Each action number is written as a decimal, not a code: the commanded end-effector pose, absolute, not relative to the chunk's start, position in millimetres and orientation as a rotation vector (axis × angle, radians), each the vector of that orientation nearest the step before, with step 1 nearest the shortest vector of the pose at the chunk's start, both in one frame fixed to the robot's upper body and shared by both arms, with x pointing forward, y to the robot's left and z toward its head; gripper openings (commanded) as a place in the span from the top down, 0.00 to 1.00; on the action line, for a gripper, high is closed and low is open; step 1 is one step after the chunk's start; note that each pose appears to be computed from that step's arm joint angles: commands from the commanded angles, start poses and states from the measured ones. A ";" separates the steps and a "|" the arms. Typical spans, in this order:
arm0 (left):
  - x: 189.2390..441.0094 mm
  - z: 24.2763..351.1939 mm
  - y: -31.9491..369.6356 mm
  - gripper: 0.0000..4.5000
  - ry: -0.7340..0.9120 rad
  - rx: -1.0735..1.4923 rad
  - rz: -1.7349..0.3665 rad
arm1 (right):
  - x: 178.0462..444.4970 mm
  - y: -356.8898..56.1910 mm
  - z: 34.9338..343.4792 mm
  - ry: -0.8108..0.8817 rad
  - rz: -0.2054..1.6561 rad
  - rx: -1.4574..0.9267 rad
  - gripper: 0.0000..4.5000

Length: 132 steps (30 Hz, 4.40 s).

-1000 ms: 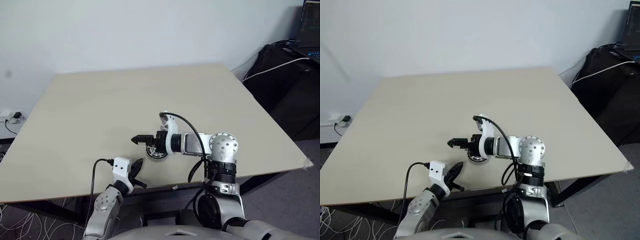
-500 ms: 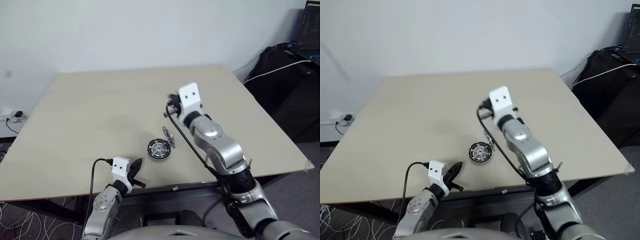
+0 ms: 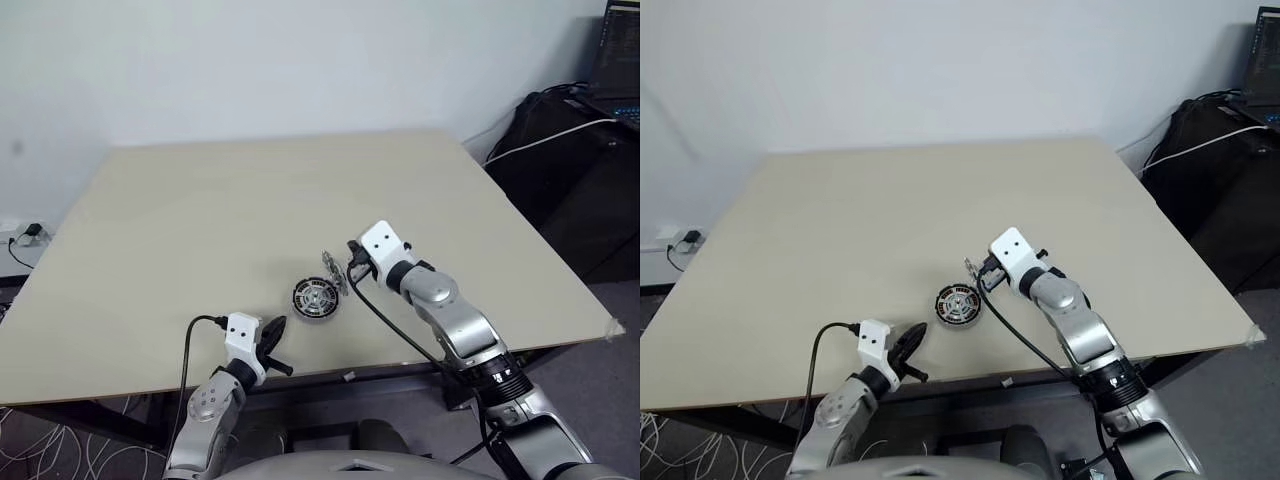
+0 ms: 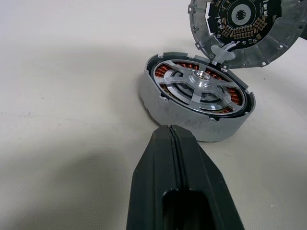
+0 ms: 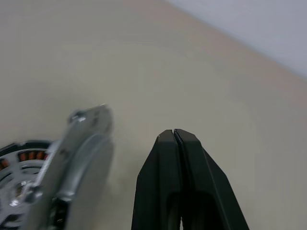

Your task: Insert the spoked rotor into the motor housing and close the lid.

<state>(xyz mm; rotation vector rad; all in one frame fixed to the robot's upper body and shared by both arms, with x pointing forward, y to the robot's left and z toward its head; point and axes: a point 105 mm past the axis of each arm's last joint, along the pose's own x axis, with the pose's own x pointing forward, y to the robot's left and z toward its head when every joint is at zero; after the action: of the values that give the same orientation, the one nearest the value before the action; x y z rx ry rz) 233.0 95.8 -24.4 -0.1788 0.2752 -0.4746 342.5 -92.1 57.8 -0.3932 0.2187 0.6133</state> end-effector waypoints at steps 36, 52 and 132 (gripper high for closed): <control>236.6 -11.1 99.9 1.00 0.224 -0.160 -0.462 | 303.9 -26.0 -1.1 0.420 0.909 -0.325 0.99; 237.8 -9.7 100.5 1.00 0.216 -0.169 -0.460 | 313.8 -48.8 76.5 0.087 1.195 -0.238 0.35; 235.1 -6.9 105.6 1.00 0.216 -0.167 -0.431 | 308.3 -62.2 -16.5 0.480 1.066 -0.289 0.27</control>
<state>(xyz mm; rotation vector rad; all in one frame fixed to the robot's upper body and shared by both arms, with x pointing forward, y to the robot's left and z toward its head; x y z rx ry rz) 229.6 105.2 -16.3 -0.1653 0.2624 -0.4272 312.1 -56.4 -4.4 -0.2636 0.4209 1.0845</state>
